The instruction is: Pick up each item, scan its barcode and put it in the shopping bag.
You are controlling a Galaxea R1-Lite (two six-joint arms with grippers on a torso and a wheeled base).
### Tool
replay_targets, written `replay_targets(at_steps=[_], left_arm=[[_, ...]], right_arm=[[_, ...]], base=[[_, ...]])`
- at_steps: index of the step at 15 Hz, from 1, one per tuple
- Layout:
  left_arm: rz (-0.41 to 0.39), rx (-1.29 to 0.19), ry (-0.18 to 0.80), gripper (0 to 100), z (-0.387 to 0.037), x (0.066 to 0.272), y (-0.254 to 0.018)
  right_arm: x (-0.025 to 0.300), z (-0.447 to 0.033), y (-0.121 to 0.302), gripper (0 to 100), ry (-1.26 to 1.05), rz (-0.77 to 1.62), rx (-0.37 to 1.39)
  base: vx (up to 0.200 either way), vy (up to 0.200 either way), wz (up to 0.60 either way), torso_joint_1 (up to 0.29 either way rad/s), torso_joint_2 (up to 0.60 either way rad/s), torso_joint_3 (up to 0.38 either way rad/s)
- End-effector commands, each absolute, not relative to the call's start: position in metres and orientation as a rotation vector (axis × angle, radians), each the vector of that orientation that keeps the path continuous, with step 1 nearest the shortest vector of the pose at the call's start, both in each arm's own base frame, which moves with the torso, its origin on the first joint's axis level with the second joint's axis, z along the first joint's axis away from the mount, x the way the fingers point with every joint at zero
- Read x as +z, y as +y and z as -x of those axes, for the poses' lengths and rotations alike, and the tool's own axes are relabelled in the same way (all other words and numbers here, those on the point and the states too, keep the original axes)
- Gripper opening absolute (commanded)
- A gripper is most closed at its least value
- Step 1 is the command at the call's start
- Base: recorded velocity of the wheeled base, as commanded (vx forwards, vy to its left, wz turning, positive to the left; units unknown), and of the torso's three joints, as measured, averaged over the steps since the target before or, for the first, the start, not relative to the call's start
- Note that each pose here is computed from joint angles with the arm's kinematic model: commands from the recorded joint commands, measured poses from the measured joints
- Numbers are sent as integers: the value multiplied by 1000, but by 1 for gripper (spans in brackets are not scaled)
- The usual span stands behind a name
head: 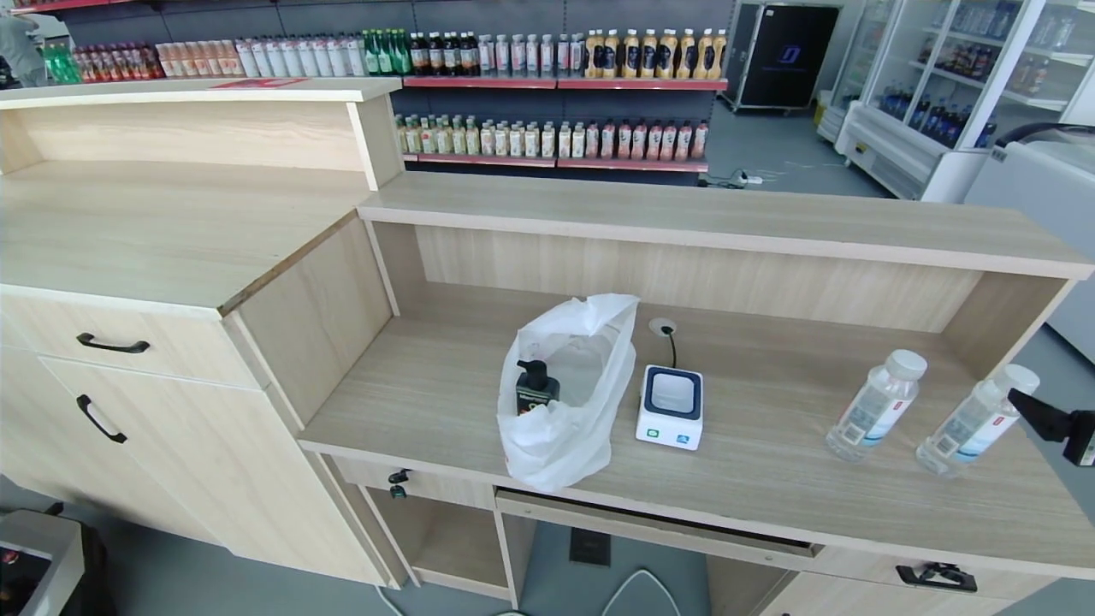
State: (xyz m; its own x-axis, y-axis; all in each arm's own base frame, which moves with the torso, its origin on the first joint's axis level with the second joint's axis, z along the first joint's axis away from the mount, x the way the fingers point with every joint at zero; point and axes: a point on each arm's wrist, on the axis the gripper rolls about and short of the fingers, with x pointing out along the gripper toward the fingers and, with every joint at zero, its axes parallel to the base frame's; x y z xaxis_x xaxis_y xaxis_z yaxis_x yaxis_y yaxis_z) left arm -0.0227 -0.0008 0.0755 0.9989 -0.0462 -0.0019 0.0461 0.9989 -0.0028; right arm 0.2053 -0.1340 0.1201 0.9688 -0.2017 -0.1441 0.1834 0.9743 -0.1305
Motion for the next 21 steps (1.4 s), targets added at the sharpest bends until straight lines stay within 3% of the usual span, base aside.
replay_targets(at_steps=[1, 13, 21], left_arm=[[2, -46, 2, 100, 23, 76, -1], [3, -46, 2, 100, 23, 76, -1], [3, -46, 2, 100, 23, 76, -1]], right_arm=[[102, -200, -134, 100, 229, 69, -207], [71, -240, -151, 100, 258, 44, -170], [56, -288, -117, 100, 256, 104, 9]], base=[[0, 0, 0, 0, 0, 0], [0, 0, 0, 0, 0, 0], [0, 0, 0, 0, 0, 0]])
